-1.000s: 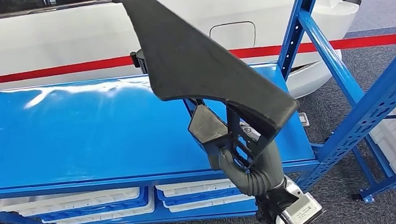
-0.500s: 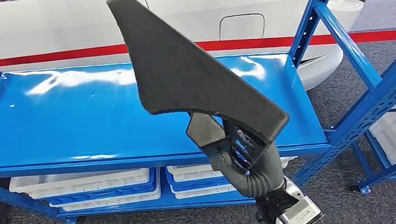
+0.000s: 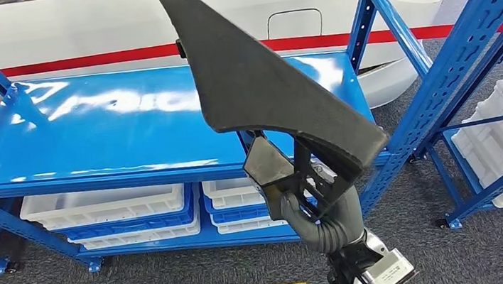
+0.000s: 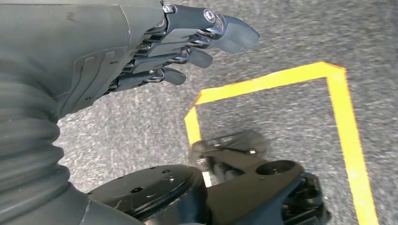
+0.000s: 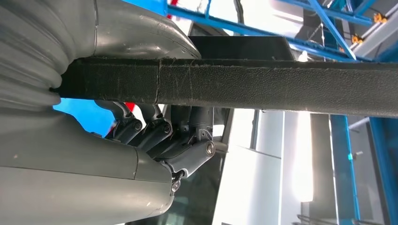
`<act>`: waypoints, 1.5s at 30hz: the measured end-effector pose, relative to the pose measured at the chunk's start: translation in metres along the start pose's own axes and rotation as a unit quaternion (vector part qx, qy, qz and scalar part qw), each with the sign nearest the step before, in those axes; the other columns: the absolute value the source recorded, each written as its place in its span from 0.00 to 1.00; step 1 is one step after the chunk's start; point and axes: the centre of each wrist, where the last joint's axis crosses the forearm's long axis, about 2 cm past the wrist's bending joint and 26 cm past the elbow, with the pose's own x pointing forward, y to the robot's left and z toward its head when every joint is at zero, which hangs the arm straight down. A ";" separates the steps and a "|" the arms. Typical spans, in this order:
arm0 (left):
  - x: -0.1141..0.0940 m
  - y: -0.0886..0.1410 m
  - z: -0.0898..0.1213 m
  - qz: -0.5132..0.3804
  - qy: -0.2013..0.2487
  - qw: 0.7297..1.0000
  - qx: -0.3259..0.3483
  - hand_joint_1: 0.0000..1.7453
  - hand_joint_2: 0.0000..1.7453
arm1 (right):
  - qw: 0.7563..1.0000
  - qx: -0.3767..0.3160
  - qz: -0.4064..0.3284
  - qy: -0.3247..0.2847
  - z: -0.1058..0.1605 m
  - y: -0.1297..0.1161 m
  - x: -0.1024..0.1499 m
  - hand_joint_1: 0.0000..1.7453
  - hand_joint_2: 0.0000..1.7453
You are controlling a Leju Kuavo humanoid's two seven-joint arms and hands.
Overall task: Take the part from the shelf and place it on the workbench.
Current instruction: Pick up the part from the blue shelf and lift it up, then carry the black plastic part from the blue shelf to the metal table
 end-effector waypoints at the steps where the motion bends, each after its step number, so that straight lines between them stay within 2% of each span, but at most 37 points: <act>1: 0.000 0.000 0.000 0.000 0.000 1.000 0.000 0.00 1.00 | 1.000 0.000 0.000 0.001 0.000 0.000 0.000 1.00 1.00; 19: 0.004 -0.001 -0.001 0.000 -0.004 1.000 -0.001 0.00 1.00 | 1.000 -0.008 0.003 0.008 0.009 -0.002 0.001 1.00 1.00; 34: 0.001 -0.004 0.001 0.002 -0.002 1.000 -0.003 0.00 1.00 | 0.996 -0.031 0.017 0.082 0.056 -0.003 0.005 1.00 1.00; 45: 0.001 -0.002 0.000 0.011 0.001 1.000 0.005 0.00 1.00 | 0.990 -0.040 0.001 0.135 0.077 -0.001 0.000 1.00 1.00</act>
